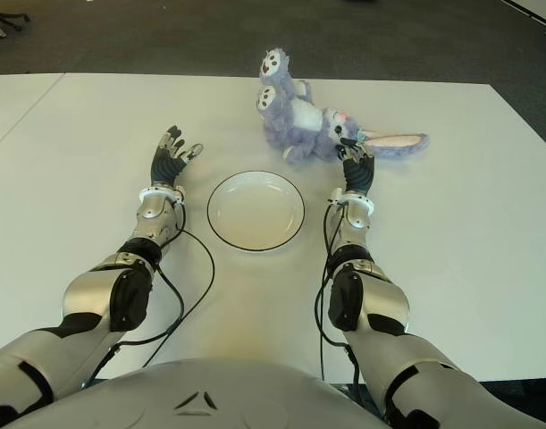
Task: Put the doll into the plate.
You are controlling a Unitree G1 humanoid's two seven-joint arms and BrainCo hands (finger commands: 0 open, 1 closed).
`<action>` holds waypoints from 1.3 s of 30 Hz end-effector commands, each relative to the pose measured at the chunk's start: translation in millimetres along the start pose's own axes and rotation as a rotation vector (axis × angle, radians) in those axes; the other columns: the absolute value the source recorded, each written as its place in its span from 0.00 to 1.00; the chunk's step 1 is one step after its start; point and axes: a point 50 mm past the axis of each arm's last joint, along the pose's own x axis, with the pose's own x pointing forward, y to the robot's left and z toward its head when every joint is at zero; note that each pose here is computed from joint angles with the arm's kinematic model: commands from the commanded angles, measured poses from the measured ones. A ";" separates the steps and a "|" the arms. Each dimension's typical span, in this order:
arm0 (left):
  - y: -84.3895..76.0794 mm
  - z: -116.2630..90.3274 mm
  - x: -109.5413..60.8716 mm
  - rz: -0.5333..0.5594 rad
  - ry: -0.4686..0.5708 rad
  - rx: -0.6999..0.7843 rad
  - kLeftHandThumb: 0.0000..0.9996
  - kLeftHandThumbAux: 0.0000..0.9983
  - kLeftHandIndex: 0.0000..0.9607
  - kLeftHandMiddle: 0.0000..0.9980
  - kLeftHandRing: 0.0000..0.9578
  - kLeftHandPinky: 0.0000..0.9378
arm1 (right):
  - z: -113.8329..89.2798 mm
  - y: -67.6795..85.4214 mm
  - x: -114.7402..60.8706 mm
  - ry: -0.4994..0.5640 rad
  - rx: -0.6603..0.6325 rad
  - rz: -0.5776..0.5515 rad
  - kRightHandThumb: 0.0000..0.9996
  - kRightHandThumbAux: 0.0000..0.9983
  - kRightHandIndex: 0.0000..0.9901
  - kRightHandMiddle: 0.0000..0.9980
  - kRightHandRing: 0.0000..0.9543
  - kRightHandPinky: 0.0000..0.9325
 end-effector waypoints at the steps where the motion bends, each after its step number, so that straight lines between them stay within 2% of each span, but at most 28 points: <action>1: 6.1 -93.8 -64.2 0.045 0.424 -0.003 0.04 0.76 0.00 0.00 0.01 0.04 | -96.4 -40.4 -83.9 0.461 -0.027 -0.165 0.70 0.73 0.41 0.28 0.29 0.29; 7: 6.4 -92.9 -62.9 0.041 0.426 0.011 0.04 0.76 0.00 0.00 0.01 0.04 | -94.3 -39.9 -84.2 0.432 -0.121 -0.202 0.70 0.74 0.40 0.23 0.24 0.23; 10: 6.9 -92.3 -62.3 0.044 0.425 0.012 0.03 0.77 0.00 0.00 0.01 0.04 | -93.4 -38.3 -84.3 0.419 -0.163 -0.227 0.68 0.73 0.40 0.14 0.15 0.13; 12: 7.0 -92.1 -62.2 0.045 0.423 0.012 0.03 0.77 0.00 0.00 0.01 0.05 | -92.6 -37.1 -83.6 0.412 -0.178 -0.239 0.68 0.73 0.40 0.13 0.14 0.12; 13: 7.0 -92.1 -62.1 0.045 0.423 0.013 0.03 0.76 0.00 0.00 0.01 0.05 | -92.3 -36.5 -83.2 0.411 -0.184 -0.243 0.49 0.73 0.16 0.10 0.11 0.09; 14: 7.0 -92.0 -62.1 0.044 0.422 0.016 0.03 0.76 0.00 0.00 0.01 0.05 | -91.4 -35.0 -81.9 0.406 -0.197 -0.253 0.43 0.73 0.10 0.09 0.10 0.08; 17: 7.2 -92.1 -62.3 0.042 0.421 0.023 0.03 0.76 0.00 0.00 0.01 0.03 | -87.3 -29.1 -76.3 0.388 -0.236 -0.273 0.36 0.67 0.04 0.03 0.03 0.01; 19: 6.9 -91.6 -61.8 0.040 0.418 0.027 0.03 0.76 0.00 0.00 0.01 0.04 | -83.2 -22.6 -70.7 0.372 -0.268 -0.287 0.32 0.63 0.01 0.00 0.00 0.00; 22: 6.7 -91.2 -61.0 0.037 0.422 0.026 0.03 0.77 0.00 0.00 0.01 0.03 | -79.1 -16.6 -66.1 0.351 -0.310 -0.303 0.28 0.57 0.00 0.00 0.00 0.00; 29: 8.6 -91.5 -60.7 0.043 0.431 0.002 0.03 0.79 0.00 0.00 0.01 0.04 | -70.7 -10.3 -59.9 0.279 -0.409 -0.321 0.26 0.52 0.00 0.00 0.00 0.00; 37: 8.3 -91.8 -61.3 0.047 0.428 -0.013 0.03 0.78 0.00 0.00 0.01 0.04 | -57.6 1.2 -46.1 0.231 -0.370 -0.341 0.24 0.48 0.01 0.00 0.00 0.00; 39: 9.2 -90.9 -60.7 0.045 0.422 -0.014 0.03 0.77 0.00 0.00 0.01 0.04 | -53.2 6.4 -42.3 0.211 -0.354 -0.340 0.25 0.49 0.04 0.00 0.00 0.00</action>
